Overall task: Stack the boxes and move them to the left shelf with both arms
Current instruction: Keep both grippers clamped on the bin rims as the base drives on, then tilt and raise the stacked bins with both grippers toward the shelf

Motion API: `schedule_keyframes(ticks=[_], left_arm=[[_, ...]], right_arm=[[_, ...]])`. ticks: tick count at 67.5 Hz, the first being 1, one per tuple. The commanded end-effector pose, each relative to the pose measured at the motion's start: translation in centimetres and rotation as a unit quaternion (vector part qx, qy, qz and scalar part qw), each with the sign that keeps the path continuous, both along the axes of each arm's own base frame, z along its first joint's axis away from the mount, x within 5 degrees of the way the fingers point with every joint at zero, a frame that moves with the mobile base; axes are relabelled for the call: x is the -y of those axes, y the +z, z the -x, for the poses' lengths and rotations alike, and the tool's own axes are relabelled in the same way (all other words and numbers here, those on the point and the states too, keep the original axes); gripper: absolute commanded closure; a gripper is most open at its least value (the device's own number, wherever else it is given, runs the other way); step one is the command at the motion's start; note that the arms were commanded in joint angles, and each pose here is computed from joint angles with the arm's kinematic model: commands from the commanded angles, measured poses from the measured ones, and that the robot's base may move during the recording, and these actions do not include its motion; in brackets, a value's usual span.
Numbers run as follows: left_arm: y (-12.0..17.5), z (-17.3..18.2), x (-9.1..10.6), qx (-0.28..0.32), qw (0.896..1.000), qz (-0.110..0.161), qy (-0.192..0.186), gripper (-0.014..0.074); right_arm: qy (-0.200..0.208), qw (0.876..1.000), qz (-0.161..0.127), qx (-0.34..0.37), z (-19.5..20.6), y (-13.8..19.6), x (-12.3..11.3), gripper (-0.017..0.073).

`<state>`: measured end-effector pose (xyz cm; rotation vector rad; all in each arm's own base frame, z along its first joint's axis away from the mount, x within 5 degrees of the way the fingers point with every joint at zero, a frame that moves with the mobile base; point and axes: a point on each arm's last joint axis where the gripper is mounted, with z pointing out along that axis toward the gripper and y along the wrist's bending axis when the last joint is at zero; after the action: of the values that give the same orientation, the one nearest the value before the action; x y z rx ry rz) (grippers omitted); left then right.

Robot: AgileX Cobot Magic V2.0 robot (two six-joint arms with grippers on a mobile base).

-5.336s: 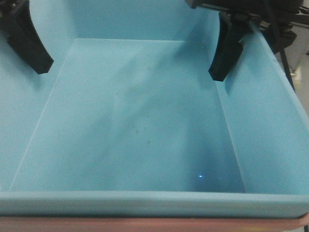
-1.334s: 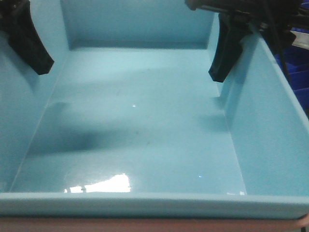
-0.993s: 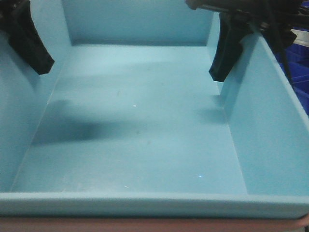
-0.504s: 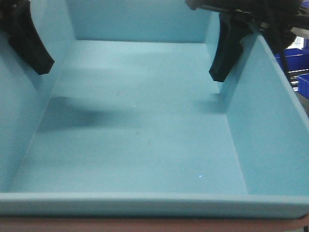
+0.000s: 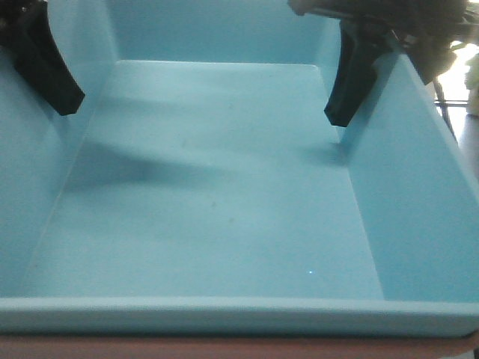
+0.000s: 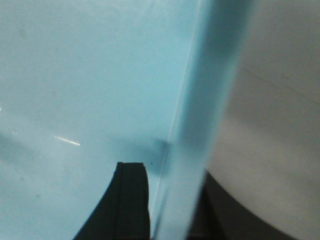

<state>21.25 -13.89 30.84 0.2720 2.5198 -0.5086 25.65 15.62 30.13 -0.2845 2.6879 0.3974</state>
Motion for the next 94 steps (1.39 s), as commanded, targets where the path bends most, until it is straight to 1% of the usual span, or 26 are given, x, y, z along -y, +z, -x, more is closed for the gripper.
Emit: schedule_keyframes(ticks=[1, 20, 43, 64, 67, 70, 73, 81, 94], left_arm=[[2.6, 0.0, 0.4, 0.055, 0.997, 0.049, -0.003, 0.0596], [1.7, -0.5, 0.7, 0.042, 0.998, 0.040, -0.002, 0.0596], [-0.9, -2.1, 1.7, 0.001, 1.000, 0.015, -0.002, 0.0596], [-3.5, -3.3, 2.5, -0.038, 0.999, -0.008, -0.001, 0.0596], [-3.9, -3.5, 2.7, -0.050, 0.999, -0.004, 0.003, 0.0596], [-4.2, -3.6, 3.0, -0.060, 0.998, 0.012, 0.010, 0.0596], [-4.3, -3.7, 3.1, -0.067, 0.997, 0.020, 0.014, 0.0596], [-4.3, -3.8, 3.2, -0.067, 0.997, 0.021, 0.015, 0.0596], [-3.4, -4.2, 3.4, -0.050, 0.998, 0.027, 0.013, 0.0596]], right_arm=[[0.004, 0.997, -0.021, 0.071, -0.3, 2.4, 0.3, 0.0501], [0.004, 0.997, -0.020, 0.071, -0.3, 2.4, 0.3, 0.0501], [0.004, 0.997, -0.020, 0.071, -0.3, 2.4, 0.3, 0.0501], [0.004, 0.997, -0.020, 0.071, -0.3, 2.4, 0.3, 0.0501], [0.004, 0.997, -0.020, 0.071, -0.3, 2.4, 0.3, 0.0501], [0.004, 0.997, -0.020, 0.071, -0.3, 2.4, 0.3, 0.0501], [0.004, 0.997, -0.020, 0.071, -0.3, 2.4, 0.3, 0.0501], [0.004, 0.997, -0.020, 0.071, -0.3, 2.4, 0.3, 0.0501], [0.004, 0.997, -0.020, 0.071, -0.3, 2.4, 0.3, 0.0501]])
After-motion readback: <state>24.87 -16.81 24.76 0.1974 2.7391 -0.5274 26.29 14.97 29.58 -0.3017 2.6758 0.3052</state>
